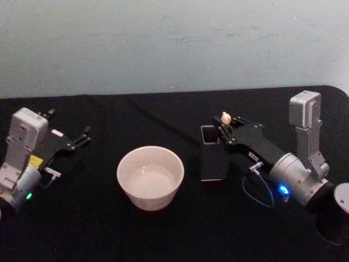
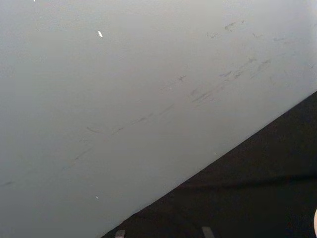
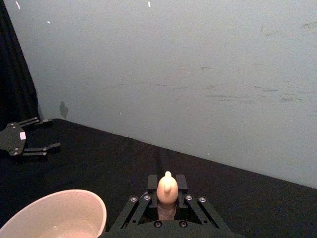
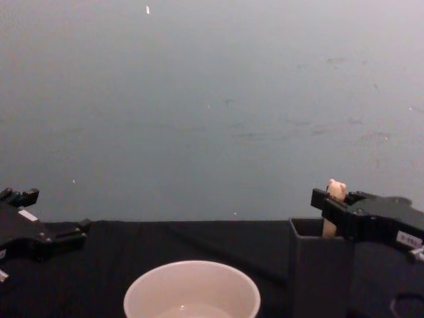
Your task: Pick up the stirring spoon with one hand, stir inside the cup, then place it back in its original position.
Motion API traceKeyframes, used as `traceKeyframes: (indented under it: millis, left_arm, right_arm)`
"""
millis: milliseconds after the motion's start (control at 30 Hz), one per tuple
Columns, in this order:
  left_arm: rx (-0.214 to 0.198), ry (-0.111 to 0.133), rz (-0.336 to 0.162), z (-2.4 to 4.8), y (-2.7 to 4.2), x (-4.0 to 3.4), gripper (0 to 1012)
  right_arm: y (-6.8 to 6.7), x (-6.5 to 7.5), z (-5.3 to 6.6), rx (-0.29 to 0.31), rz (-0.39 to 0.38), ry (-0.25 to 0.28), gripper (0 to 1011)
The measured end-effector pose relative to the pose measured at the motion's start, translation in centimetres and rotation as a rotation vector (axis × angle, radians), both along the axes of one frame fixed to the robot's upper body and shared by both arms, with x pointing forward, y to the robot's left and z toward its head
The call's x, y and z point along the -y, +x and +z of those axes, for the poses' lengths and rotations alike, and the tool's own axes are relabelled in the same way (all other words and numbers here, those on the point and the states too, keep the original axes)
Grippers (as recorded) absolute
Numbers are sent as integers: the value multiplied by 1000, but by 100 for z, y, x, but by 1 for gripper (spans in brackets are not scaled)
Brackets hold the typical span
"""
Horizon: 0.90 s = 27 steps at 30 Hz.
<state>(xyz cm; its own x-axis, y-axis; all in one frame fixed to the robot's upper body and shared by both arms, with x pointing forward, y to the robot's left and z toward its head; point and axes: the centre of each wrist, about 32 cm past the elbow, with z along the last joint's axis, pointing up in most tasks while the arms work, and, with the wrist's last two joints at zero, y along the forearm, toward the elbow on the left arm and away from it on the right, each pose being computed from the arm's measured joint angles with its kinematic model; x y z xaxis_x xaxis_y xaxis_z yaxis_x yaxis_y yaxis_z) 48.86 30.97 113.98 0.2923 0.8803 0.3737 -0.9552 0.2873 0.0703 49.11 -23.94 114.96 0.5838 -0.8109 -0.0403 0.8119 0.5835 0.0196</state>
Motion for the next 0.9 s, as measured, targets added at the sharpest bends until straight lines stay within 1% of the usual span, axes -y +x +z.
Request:
traceKeyframes:
  millis: [267,367,467,533,633,667,733,767,833,900]
  left_arm:
    - [0,0,0,0,0,0,1002]
    - [0,0,0,0,0,0,1001]
    - [0,0,0,0,0,0,1001]
    - [0,0,0,0,0,0,1001]
    - [0,0,0,0,0,0,1001]
    - [0,0,0,0,0,0,1001]
    - [0,0,0,0,0,0,1001]
    - [0,0,0,0,0,0,1001]
    - [0,0,0,0,0,0,1002]
    - [0,0,0,0,0,0,1001]
  right_arm:
    - [0,0,2,1,2,0,215]
    - [0,1,2,1,2,1,270]
    - [0,1,3,2,3,1,361]
    - [0,0,4,2,3,2,449]
    - [0,0,5,2,3,2,534]
    - [0,0,5,2,3,2,534]
    - [0,0,6,3,3,3,638]
    - [0,0,6,3,3,3,652]
    - [0,0,7,3,3,3,736]
    - [0,-1,7,3,3,3,775]
